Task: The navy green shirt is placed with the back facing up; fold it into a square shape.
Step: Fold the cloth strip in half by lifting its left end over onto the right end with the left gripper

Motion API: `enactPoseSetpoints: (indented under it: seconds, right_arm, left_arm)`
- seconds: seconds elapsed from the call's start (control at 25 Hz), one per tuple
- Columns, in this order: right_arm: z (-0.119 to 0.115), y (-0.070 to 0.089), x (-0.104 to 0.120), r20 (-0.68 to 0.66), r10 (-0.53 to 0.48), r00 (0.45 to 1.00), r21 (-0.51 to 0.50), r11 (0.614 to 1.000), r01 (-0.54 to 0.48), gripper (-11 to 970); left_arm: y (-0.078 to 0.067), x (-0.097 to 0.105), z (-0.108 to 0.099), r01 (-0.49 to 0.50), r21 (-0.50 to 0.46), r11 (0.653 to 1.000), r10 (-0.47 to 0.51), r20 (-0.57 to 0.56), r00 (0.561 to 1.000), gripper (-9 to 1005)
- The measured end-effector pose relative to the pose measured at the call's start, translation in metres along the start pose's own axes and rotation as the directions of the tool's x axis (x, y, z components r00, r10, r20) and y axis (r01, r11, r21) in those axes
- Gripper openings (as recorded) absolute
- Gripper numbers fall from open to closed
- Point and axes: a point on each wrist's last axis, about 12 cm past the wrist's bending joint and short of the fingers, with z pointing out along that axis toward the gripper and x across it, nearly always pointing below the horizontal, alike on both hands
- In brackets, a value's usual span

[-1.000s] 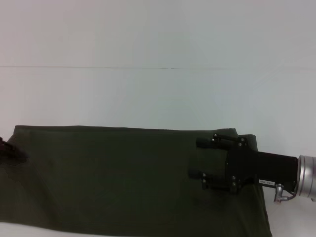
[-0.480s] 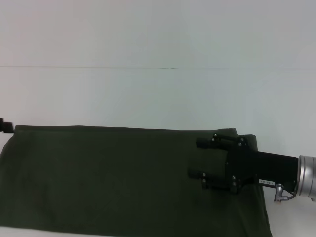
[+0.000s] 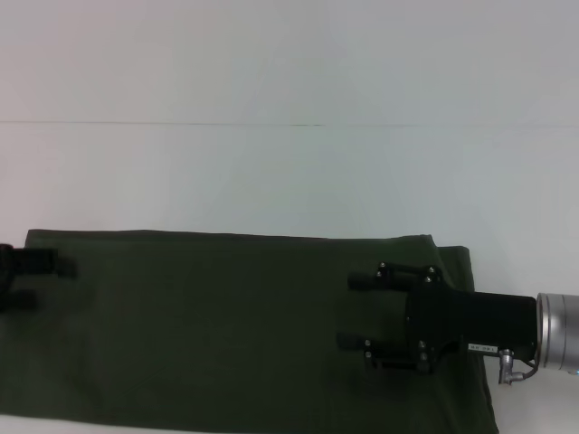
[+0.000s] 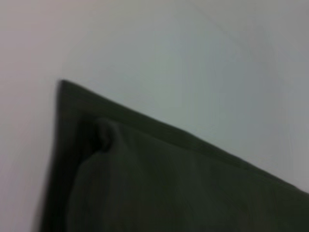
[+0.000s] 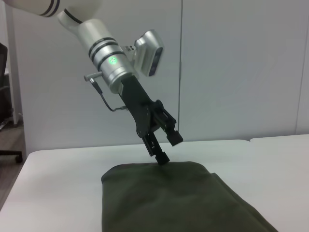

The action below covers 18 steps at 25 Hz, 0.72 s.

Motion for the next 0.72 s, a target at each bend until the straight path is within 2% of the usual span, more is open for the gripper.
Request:
enactPoseSetpoints:
  seconds: [0.28, 0.72]
  right_arm:
    - [0.001, 0.0, 0.001, -0.007, 0.0, 1.0, 0.002, 1.0, 0.0, 749]
    - [0.001, 0.0, 0.001, -0.005, 0.001, 1.0, 0.004, 1.0, -0.001, 748]
  left_arm:
    - [0.016, 0.005, 0.016, 0.008, -0.12, 0.993, -0.01, -0.013, 1.0, 962]
    - [0.021, 0.003, 0.02, 0.017, -0.162, 0.987, -0.011, 0.039, 0.999, 957]
